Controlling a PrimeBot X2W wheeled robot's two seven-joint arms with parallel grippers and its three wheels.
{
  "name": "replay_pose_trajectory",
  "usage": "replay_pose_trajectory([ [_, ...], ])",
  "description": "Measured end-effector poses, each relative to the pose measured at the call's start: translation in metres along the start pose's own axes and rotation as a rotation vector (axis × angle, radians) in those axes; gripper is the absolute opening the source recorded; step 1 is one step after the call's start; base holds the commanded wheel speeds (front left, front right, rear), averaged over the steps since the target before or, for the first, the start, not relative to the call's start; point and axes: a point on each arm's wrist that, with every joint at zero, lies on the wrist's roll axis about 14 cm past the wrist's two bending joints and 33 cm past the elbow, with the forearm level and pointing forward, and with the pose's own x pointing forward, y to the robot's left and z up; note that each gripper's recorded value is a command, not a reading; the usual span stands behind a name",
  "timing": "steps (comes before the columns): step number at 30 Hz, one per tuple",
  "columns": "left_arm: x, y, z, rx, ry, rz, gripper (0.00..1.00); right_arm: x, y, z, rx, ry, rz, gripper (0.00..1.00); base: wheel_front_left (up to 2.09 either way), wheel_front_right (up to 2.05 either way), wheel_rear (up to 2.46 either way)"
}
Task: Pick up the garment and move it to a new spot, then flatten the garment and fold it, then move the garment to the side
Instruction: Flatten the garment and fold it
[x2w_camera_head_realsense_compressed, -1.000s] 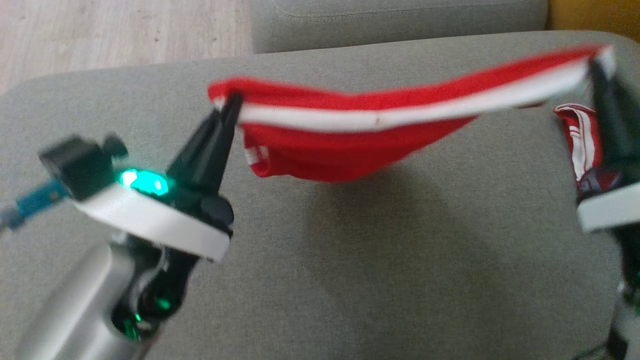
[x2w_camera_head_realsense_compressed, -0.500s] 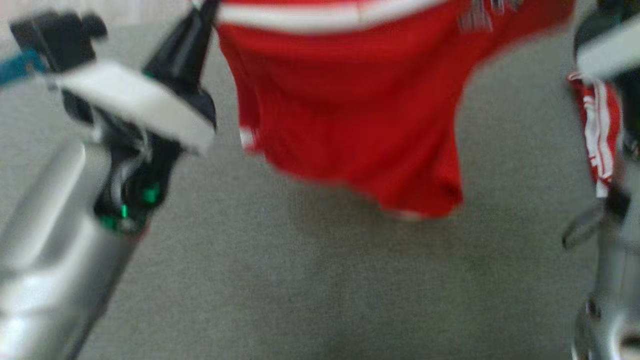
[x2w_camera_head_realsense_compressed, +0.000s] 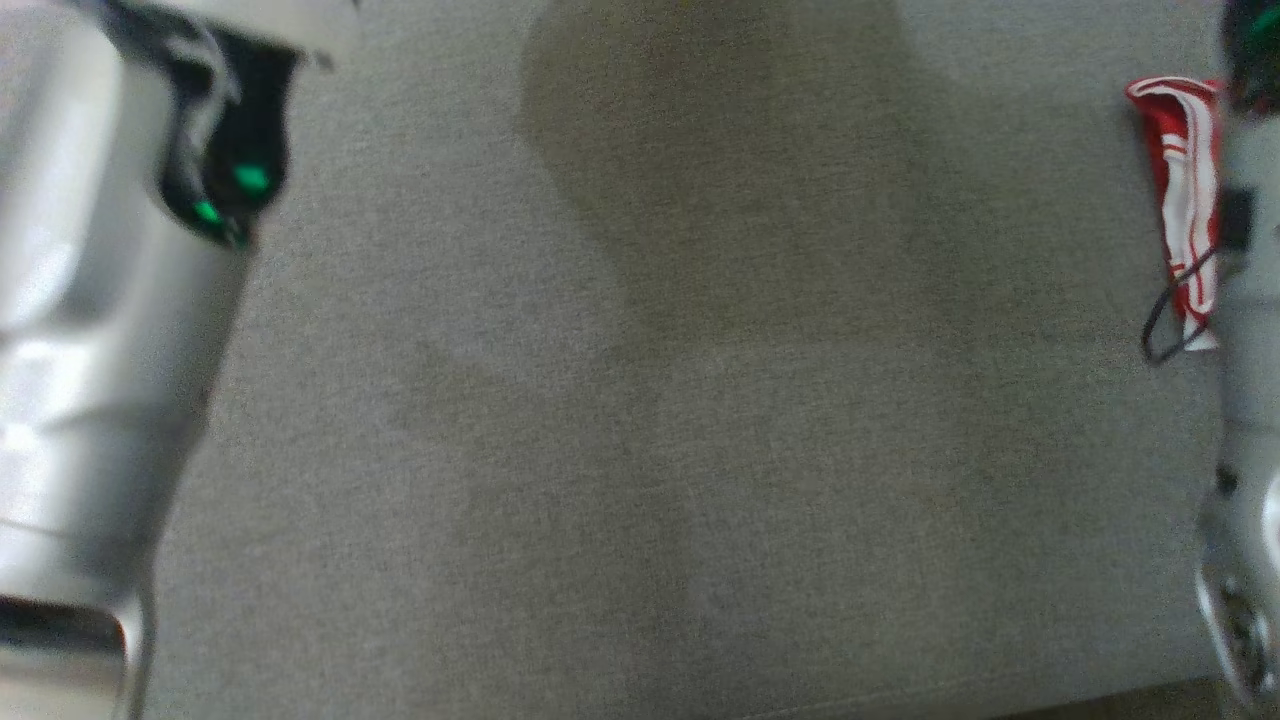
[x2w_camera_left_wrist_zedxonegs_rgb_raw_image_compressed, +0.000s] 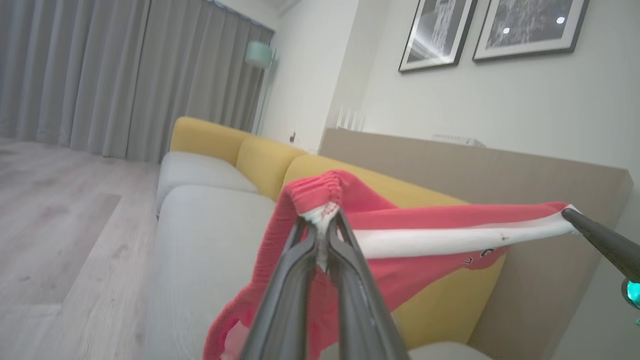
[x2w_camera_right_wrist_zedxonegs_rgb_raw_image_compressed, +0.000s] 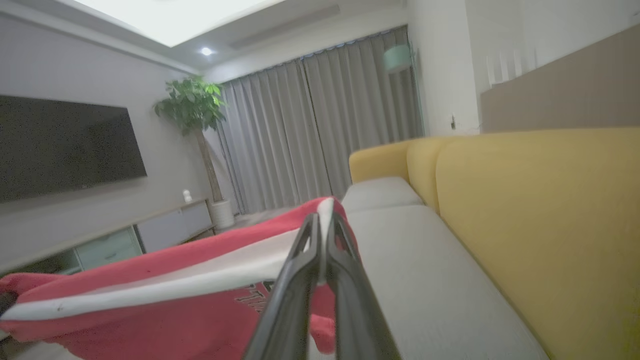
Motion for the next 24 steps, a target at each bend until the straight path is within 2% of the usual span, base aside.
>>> replay_pose_trajectory([
  [4, -0.028, 0.008, -0.063, -0.036, 0.145, 0.034, 0.0, -0.038, -0.019, -0.078, 0.006, 0.278, -0.064, 0.0, 0.0, 0.0, 0.0],
  [5, -0.04, 0.012, -0.082, -0.046, 0.19, 0.054, 0.0, -0.053, -0.022, -0.101, 0.011, 0.359, -0.079, 0.0, 0.0, 0.0, 0.0],
  [6, -0.067, 0.014, -0.119, -0.059, 0.284, 0.076, 0.0, -0.087, -0.025, -0.14, 0.031, 0.507, -0.102, 0.0, 0.0, 0.0, 0.0],
  [9, -0.108, 0.01, -0.16, -0.076, 0.397, 0.099, 0.0, -0.134, -0.025, -0.179, 0.051, 0.68, -0.126, 0.0, 0.0, 0.0, 0.0],
  [12, -0.133, 0.003, -0.178, -0.101, 0.451, 0.109, 0.0, -0.159, -0.021, -0.191, 0.054, 0.758, -0.125, 0.0, 0.0, 0.0, 0.0],
  [16, -0.185, -0.024, -0.2, -0.154, 0.555, 0.114, 0.0, -0.203, -0.02, -0.187, 0.017, 0.843, -0.125, 0.0, 0.0, 0.0, 0.0],
  [20, -0.248, -0.055, -0.215, -0.232, 0.705, 0.129, 0.0, -0.261, -0.024, -0.181, 0.023, 0.952, -0.186, 0.0, 0.0, 0.0, 0.0],
  [24, -0.296, -0.08, -0.208, -0.322, 0.812, 0.166, 0.0, -0.322, -0.016, -0.175, 0.057, 1.083, -0.264, 0.0, 0.0, 0.0, 0.0],
])
